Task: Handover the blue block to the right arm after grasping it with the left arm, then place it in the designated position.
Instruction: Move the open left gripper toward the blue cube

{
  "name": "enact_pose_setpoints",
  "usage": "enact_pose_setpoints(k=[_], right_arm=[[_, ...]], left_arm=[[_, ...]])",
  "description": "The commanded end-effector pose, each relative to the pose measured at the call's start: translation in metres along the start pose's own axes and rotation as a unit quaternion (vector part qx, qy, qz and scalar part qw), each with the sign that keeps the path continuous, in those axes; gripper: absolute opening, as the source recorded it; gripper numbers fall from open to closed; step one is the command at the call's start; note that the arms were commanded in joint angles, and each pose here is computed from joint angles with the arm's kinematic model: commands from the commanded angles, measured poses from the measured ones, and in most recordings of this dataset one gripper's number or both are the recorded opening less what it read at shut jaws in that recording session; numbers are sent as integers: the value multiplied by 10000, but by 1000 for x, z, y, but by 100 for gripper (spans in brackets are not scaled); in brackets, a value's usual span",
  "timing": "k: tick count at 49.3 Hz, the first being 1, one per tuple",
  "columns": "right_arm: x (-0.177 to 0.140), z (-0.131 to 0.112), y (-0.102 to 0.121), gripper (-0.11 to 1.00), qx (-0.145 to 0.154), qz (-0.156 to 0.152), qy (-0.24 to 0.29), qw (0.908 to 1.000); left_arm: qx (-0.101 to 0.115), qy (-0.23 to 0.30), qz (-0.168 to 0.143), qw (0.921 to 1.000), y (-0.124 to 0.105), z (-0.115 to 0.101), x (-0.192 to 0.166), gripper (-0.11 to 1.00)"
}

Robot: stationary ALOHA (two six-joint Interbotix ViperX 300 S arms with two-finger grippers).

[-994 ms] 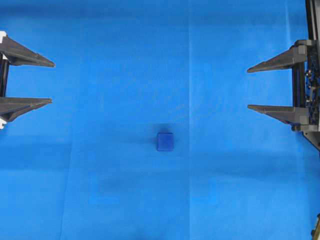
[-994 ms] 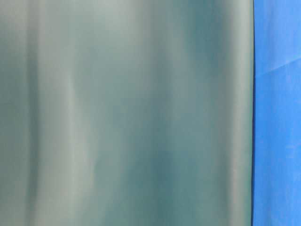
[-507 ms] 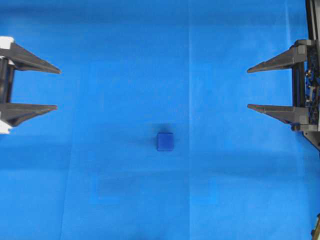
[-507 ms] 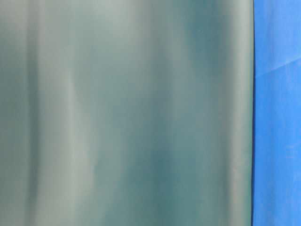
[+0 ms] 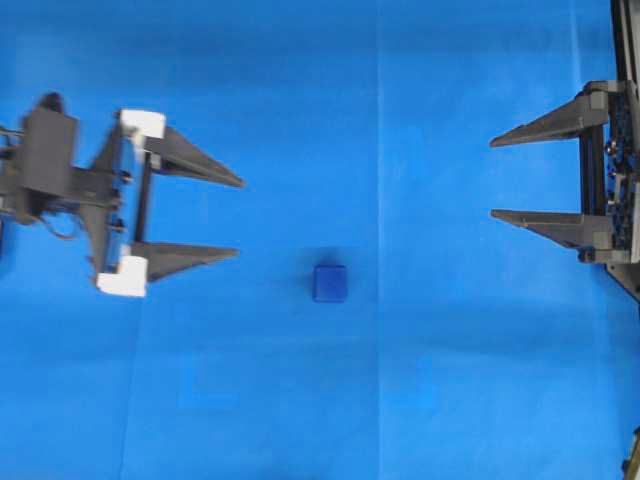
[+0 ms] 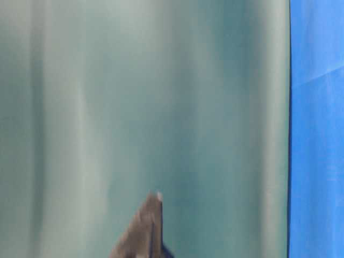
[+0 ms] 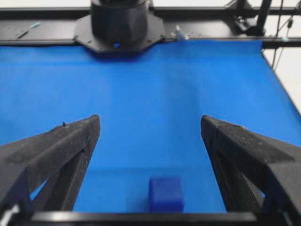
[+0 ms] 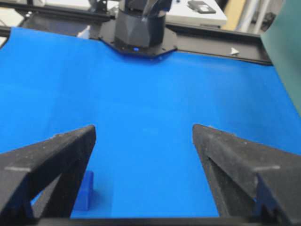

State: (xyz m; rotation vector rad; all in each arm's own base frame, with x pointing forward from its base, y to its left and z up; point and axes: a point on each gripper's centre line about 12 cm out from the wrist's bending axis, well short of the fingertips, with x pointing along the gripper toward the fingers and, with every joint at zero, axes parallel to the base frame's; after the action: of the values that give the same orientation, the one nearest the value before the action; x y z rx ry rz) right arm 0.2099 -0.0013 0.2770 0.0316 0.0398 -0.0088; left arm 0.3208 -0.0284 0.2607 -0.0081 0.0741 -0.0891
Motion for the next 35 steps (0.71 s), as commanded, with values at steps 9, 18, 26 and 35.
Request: enact_pose_setpoints(k=[9, 18, 26, 35], right_arm=[[3, 12, -1, 96, 16, -30, -162, 9999], [3, 13, -2, 96, 17, -45, -178, 9998], [3, 13, -2, 96, 9, -45, -170, 9998], [4, 12, -2, 96, 9, -46, -163, 9999]], left_arm=[[14, -160, -128, 9998, -9, 19, 50, 91], [7, -221, -133, 9997, -11, 25, 76, 91], [22, -168, -120, 9998, -10, 24, 95, 91], [23, 39, -109, 9999, -9, 20, 105, 91]])
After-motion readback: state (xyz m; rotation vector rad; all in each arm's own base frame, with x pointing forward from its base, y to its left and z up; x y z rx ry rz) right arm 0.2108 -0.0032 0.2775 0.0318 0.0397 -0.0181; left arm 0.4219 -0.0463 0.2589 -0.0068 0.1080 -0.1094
